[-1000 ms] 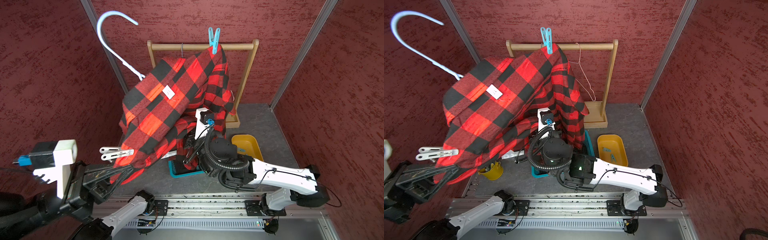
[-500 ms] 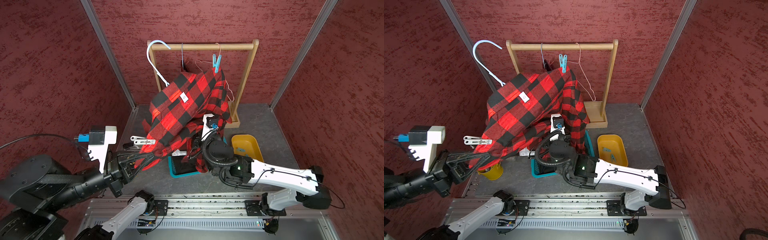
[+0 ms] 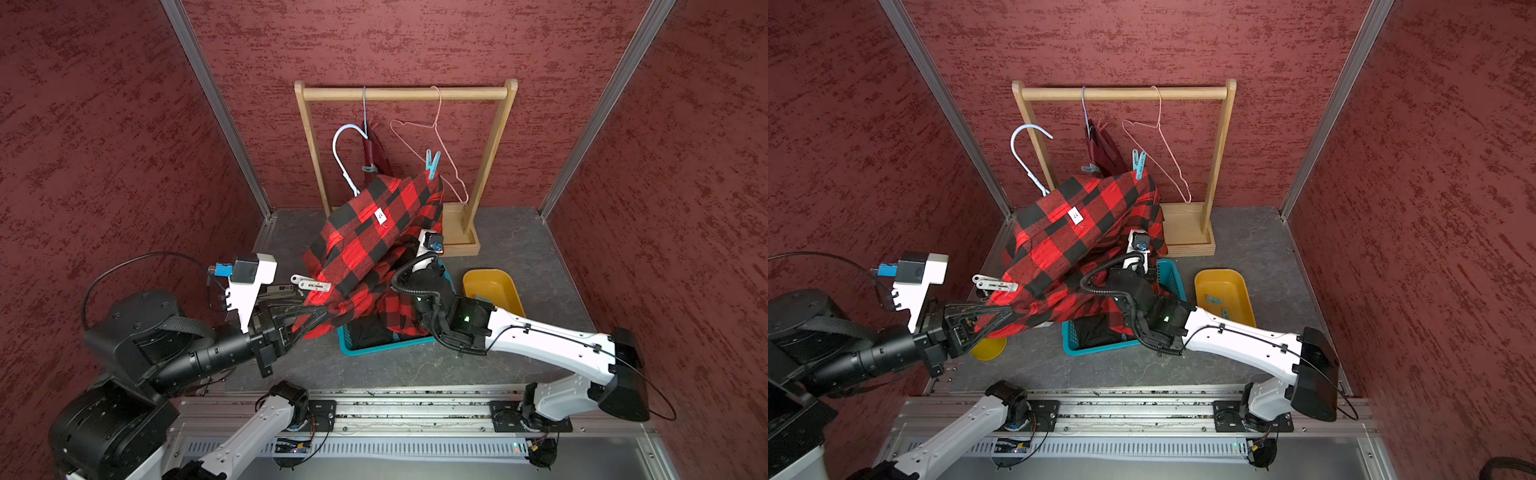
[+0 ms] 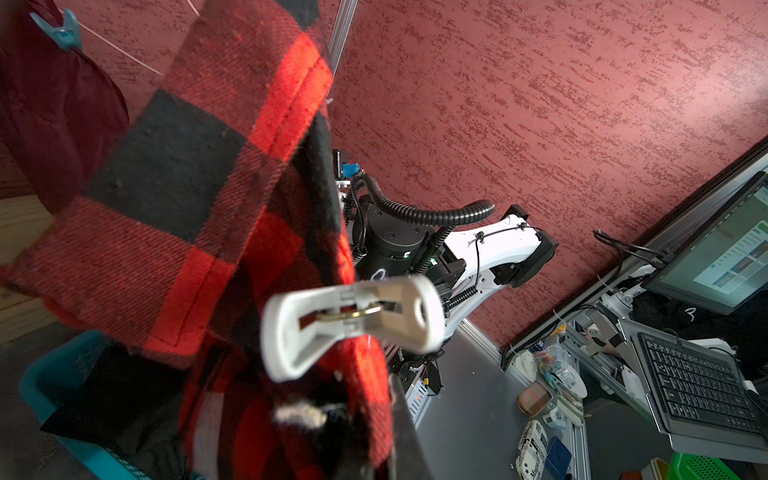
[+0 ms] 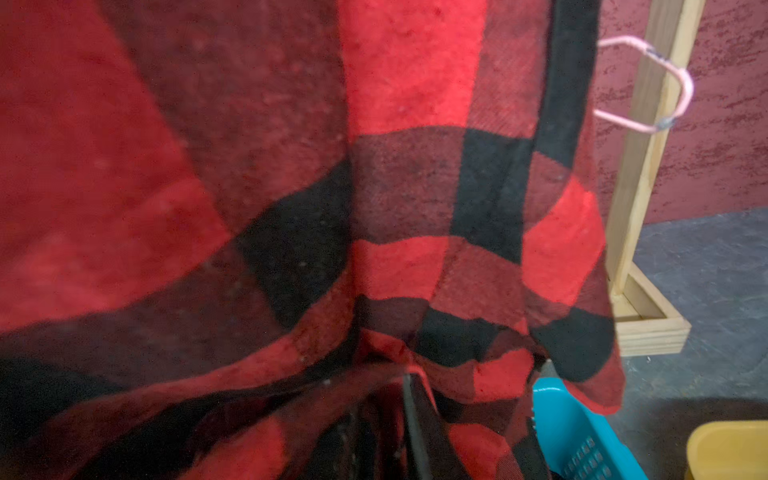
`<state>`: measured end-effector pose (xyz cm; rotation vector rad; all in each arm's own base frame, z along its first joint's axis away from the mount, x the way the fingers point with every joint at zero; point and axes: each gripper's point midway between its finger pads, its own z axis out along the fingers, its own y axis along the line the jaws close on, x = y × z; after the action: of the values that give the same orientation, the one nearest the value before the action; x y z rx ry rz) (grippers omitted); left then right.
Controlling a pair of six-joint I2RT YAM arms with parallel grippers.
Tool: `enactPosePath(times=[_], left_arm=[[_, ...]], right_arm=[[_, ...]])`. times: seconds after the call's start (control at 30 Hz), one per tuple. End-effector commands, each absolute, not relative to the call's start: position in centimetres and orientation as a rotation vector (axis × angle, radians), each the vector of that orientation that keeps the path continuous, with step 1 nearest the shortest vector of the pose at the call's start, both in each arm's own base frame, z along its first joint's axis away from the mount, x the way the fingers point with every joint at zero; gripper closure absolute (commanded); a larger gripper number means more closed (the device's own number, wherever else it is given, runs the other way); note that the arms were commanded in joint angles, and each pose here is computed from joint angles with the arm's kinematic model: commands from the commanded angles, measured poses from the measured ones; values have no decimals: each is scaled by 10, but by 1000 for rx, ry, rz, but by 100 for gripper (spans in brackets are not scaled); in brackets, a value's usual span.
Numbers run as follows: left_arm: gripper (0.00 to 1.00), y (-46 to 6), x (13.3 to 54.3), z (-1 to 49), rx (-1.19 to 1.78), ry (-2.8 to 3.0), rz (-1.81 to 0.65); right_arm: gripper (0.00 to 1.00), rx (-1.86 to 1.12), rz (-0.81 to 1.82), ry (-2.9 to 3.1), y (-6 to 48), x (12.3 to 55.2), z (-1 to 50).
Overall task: Remove the clothespins securing long-sleeve shirts to the hanger
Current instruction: Place the long-sleeve shirt at the bin.
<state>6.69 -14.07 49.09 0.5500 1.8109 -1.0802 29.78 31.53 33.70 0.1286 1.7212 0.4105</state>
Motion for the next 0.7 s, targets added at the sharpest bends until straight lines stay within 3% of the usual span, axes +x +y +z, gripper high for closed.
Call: enactPosePath(times=[0.0,0.2,0.53,0.67], left_arm=[[100,-143,61,508,628,1693,-1068],[100,-150,79,507,623,1681,-1072],[100,-165,124,510,616,1647,-1056],[100,-172,136,509,640,1648,-1066]], right_arm=[[74,177,467,1776,317,297,314],[55,127,506,1837,324,291,291],[17,-112,676,1909,347,264,296],[6,-133,732,1925,336,250,295]])
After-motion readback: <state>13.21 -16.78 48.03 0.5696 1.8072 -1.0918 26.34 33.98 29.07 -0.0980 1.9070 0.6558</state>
